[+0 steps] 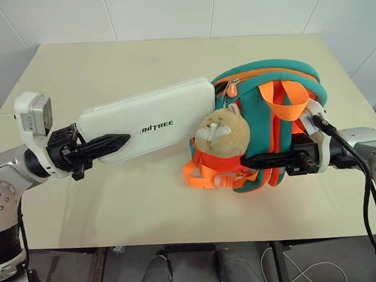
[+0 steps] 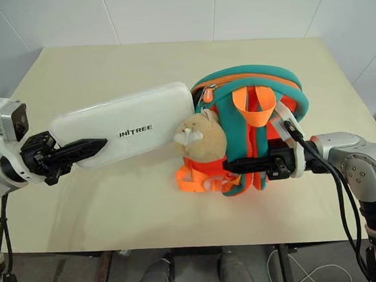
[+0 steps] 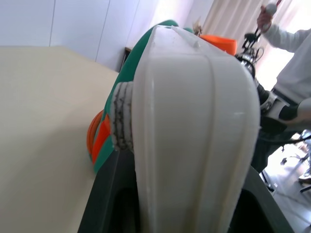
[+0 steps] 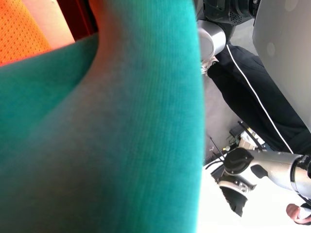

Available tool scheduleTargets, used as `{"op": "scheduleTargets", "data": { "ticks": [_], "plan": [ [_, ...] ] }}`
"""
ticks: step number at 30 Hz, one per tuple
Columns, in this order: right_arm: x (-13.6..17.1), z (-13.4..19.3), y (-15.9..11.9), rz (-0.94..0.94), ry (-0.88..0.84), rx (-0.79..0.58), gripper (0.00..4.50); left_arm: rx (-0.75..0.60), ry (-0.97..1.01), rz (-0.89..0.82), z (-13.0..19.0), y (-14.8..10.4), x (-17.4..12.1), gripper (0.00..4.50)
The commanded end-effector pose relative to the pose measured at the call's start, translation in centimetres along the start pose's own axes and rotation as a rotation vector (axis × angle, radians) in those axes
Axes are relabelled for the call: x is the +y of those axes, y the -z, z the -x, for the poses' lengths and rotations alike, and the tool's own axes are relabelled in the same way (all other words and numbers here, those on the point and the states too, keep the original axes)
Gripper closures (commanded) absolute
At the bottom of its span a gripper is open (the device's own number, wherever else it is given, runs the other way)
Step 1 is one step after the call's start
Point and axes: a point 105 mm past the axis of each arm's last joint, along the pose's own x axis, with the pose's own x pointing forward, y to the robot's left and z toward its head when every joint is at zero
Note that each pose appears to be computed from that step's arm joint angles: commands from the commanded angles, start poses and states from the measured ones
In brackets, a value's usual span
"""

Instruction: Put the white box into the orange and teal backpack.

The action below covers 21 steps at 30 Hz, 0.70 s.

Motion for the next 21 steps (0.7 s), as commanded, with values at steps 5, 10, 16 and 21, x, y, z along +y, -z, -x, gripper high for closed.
{"op": "scheduleTargets", "data": {
  "ticks": [5, 10, 16, 21],
  "plan": [
    [1.7, 0.1, -0.6, 0.033, -0.049, -0.011, 4.49, 0.074, -0.023, -0.095, -0.8, -1.1, 2.5, 3.26],
    [3.5, 0.7, -0.1, 0.005, -0.114, 0.046, 4.49, 0.111, -0.036, -0.130, -1.9, -1.5, 4.1, 3.26],
    [4.5, 0.9, 0.5, -0.005, -0.160, 0.095, 4.49, 0.153, 0.022, -0.160, -4.8, -2.4, 4.6, 3.26],
    [4.3, 0.5, 0.8, 0.009, -0.172, 0.101, 4.49, 0.302, 0.130, -0.243, -9.1, -2.0, 4.9, 3.26]
  ]
}}
